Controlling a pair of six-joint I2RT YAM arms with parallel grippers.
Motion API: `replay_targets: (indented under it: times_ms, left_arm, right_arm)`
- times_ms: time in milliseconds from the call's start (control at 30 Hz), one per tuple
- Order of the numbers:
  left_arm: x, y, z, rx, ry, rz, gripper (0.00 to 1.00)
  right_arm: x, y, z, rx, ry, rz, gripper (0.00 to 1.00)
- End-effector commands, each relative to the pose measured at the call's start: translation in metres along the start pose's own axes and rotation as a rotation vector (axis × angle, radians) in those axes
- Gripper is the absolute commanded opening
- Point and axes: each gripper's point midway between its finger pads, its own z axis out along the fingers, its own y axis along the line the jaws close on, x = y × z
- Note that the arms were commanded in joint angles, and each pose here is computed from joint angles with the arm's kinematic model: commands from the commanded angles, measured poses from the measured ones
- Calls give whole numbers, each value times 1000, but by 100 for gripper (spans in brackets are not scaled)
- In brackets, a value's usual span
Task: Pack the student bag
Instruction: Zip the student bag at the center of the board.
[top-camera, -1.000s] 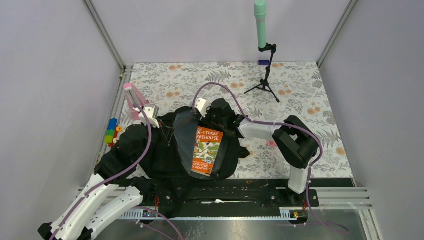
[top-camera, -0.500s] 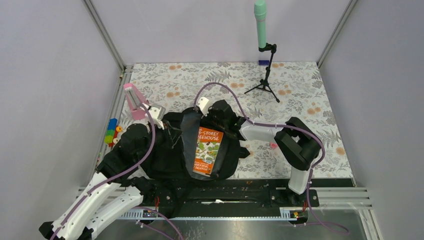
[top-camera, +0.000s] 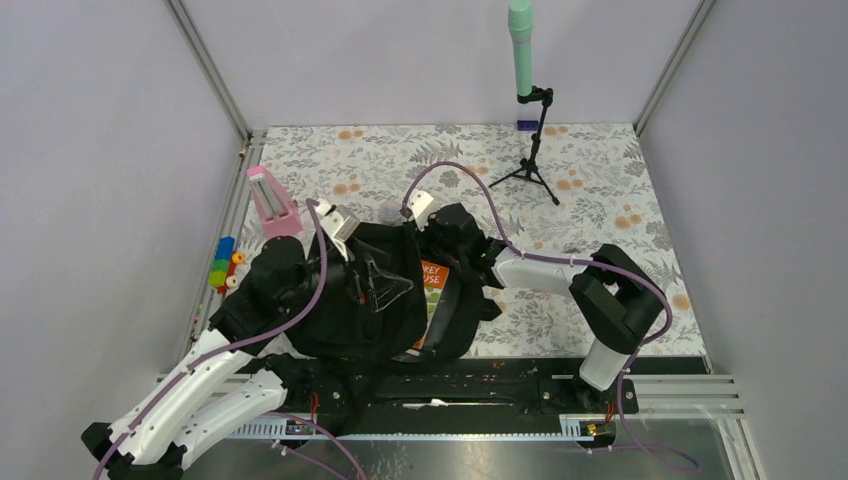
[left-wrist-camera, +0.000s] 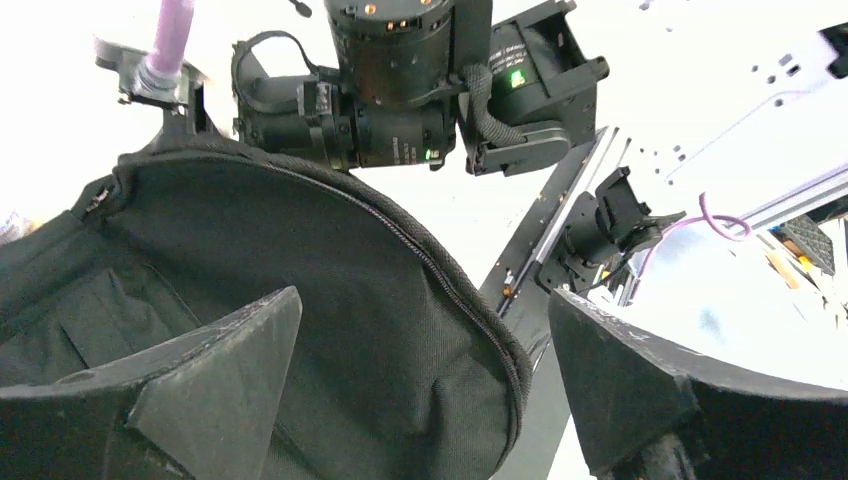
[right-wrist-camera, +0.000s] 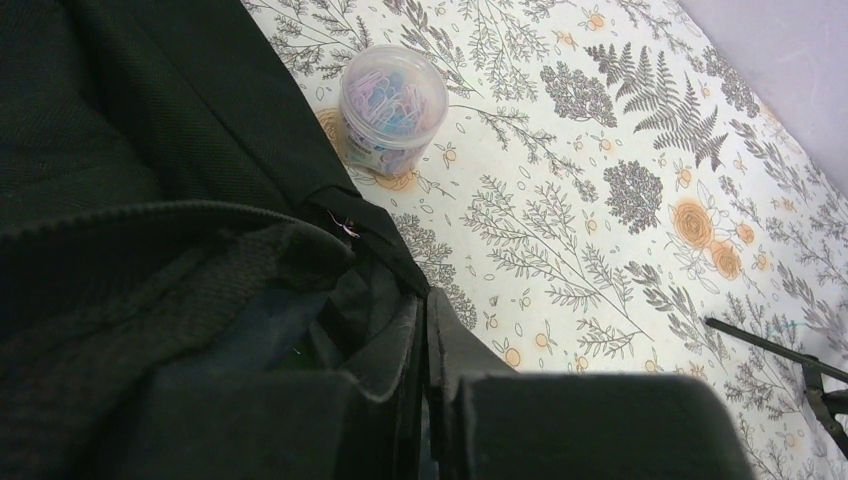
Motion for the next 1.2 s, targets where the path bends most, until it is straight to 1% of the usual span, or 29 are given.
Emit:
replay_targets:
  times_ms: [0,167,233,367,467,533,600,633,700,767,933,1067,1167]
  left_arm:
    - [-40,-5,-2,-7,-121,69,99]
    - [-46,57,-4,-308,-113,64,99]
    - [-48,79,-4,-388,-105,56,99]
    - [-48,108,5,-448,-57,40,99]
    - [-42,131,17,-482,29,89,99]
    - [-28,140,32,-433,150,152,99]
    - [-14,144,45,-339,264,267,99]
    - [-7,147,51,-303,304,321,99]
    - [3,162,60,-279,357,384,99]
    - [7,169,68,-235,373,433,99]
    - [13,186,88,-175,367,474,99]
    - [22,204,104,-178,399,452,99]
    - [23,215,117,-195,391,431,99]
  right_arm:
    - [-34,-21,-16,87,-100,59,0]
    - [-26,-27,-24,121,-87,70,0]
    - [-25,-28,-27,126,-90,84,0]
    - [-21,-28,-33,131,-88,105,0]
    - [-18,-28,-36,130,-91,126,0]
    - [-16,-27,-38,121,-93,138,0]
    - [-17,-26,-40,114,-102,158,0]
    - [-17,-26,-40,110,-106,169,0]
    - [-17,-25,-40,96,-115,191,0]
    - [-18,-25,-42,87,-123,207,0]
    - [-16,-26,-44,57,-136,253,0]
    - [-13,-22,-45,34,-135,256,0]
    - [-13,-20,-46,28,-135,254,0]
